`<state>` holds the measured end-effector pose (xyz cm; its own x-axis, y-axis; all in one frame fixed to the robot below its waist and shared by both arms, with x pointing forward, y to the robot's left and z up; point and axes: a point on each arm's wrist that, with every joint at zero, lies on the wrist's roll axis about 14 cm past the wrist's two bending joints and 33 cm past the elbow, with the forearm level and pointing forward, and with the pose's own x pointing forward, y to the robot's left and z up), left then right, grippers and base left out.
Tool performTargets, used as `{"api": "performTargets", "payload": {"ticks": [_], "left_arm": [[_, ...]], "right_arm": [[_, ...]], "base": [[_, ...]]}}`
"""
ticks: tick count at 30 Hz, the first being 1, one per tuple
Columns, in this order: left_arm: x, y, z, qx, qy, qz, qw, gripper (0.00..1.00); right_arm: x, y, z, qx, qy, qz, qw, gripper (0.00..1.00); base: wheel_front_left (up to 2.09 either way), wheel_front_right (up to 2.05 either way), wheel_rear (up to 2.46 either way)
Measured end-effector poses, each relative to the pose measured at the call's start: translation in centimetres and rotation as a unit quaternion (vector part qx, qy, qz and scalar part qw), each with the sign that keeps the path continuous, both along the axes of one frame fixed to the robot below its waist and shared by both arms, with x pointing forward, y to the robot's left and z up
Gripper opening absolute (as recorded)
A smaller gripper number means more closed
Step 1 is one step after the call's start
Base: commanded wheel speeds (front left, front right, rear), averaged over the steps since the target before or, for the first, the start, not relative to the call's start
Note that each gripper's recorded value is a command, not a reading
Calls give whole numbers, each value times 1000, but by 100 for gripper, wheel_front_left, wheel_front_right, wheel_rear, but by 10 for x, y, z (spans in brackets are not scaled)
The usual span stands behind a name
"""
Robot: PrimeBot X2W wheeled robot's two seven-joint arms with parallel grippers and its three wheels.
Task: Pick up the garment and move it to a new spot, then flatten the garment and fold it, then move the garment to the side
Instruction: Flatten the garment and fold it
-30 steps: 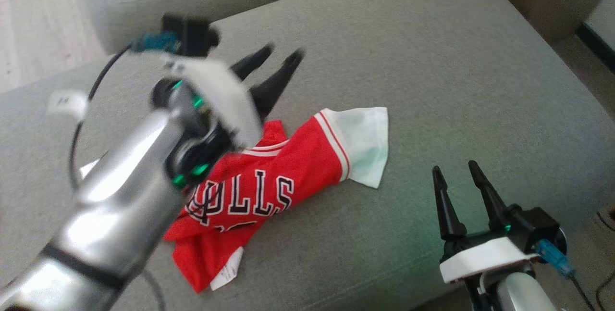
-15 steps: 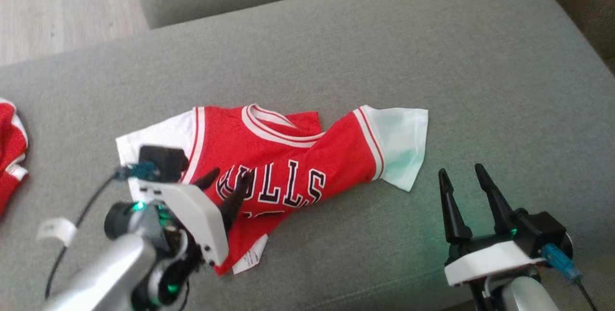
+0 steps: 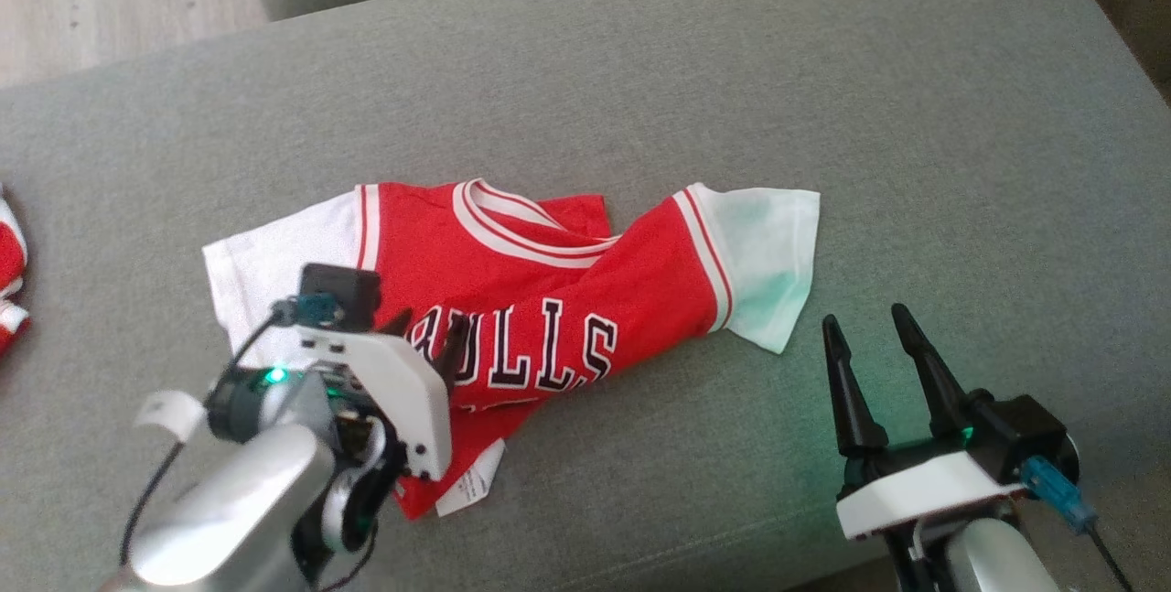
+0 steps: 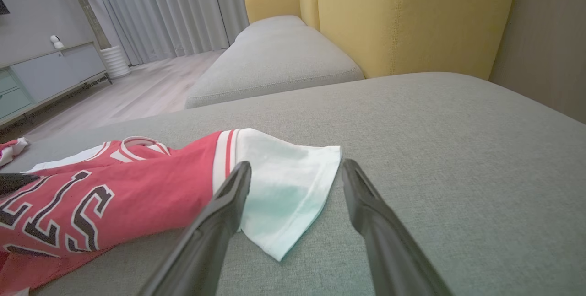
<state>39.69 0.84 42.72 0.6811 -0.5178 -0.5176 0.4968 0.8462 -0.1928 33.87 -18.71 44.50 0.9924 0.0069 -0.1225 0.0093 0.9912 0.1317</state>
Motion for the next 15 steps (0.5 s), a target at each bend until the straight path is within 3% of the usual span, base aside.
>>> {"api": "performTargets", "payload": {"ticks": [1,7,15], "left_arm": [[-2,-3,-4,3,6,-6,1000,0],[-3,-5,-19,39,-1,-28,999,0],[68,-23,45,38,-165,-29,985,0]], "right_arm": [[0,-1,1,0,-1,-1,1000,100],[-2,-7,3,-3,-3,-10,1000,100],[-5,-10,-2,-3,7,-17,1000,100]], "base": [[0,0,0],[0,0,0],[0,0,0]]}}
